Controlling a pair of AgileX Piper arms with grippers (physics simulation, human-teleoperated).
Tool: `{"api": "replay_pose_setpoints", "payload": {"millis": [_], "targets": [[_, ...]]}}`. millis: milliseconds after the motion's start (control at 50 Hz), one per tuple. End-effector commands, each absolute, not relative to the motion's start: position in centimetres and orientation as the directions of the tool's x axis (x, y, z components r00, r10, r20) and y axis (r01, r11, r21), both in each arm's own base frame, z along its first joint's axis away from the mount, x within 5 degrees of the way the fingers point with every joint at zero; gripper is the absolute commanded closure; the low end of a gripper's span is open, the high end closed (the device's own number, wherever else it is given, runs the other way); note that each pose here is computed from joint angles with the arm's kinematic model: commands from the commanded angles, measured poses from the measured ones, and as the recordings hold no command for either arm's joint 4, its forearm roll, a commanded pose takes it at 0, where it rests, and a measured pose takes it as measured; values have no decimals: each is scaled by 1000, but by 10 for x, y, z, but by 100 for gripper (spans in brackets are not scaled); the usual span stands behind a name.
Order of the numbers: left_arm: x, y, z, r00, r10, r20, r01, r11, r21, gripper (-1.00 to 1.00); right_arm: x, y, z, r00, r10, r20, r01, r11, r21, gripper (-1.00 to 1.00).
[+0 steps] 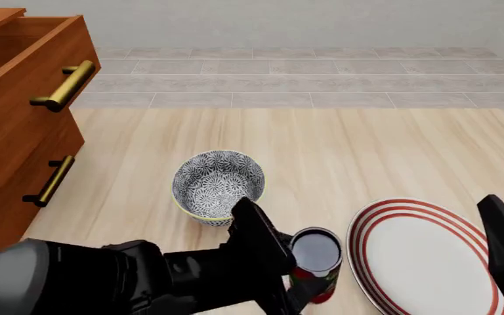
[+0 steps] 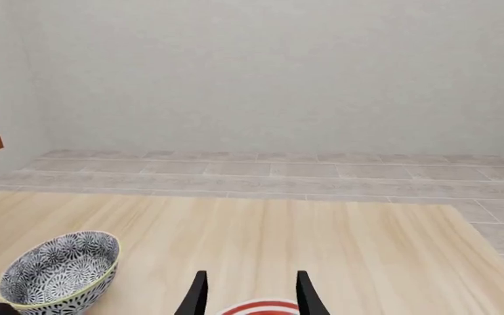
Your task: Put the ketchup in the top drawer of the cabinet.
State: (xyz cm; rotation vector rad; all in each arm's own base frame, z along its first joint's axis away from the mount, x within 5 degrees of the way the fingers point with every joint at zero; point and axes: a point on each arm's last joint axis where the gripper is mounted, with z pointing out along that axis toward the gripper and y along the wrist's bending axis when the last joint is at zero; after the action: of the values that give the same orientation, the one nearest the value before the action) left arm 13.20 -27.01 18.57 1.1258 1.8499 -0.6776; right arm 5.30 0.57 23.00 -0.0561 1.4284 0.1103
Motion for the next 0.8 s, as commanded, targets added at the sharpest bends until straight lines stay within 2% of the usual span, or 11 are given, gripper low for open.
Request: {"api": "replay_pose_setpoints", "payload": {"millis": [20, 40, 60, 240, 280, 500, 540, 600, 800], "targets": [[128, -255, 225, -187, 378, -907, 894, 448, 2, 100, 53, 6, 228, 136, 40, -990, -112, 993, 25, -100], [127, -252, 228, -180, 368, -912, 894, 447, 4, 100, 53, 6, 228, 137, 41, -990, -112, 993, 26, -100], [125, -250, 231, -125, 384, -915, 903, 426, 55, 100, 53, 6, 229, 138, 42, -990, -112, 993, 27, -100], [127, -240, 247, -157, 353, -922, 889, 458, 24, 100, 53, 6, 228, 139, 41, -990, -117, 993, 24, -100], [117, -246, 250, -126, 366, -922, 910, 414, 40, 100, 53, 6, 228, 139, 41, -989, -118, 993, 25, -100], [111, -237, 274, -108, 331, -937, 911, 411, 40, 100, 53, 7, 228, 142, 48, -989, -126, 992, 30, -100], [104, -241, 274, -65, 349, -935, 926, 370, 74, 100, 53, 6, 229, 144, 51, -988, -126, 992, 33, -100], [101, -241, 276, -66, 346, -936, 930, 362, 69, 100, 53, 6, 229, 145, 52, -988, -124, 992, 34, -100], [111, -214, 300, -113, 288, -951, 892, 451, 30, 100, 54, 6, 224, 150, 55, -987, -116, 993, 37, -100]]}}
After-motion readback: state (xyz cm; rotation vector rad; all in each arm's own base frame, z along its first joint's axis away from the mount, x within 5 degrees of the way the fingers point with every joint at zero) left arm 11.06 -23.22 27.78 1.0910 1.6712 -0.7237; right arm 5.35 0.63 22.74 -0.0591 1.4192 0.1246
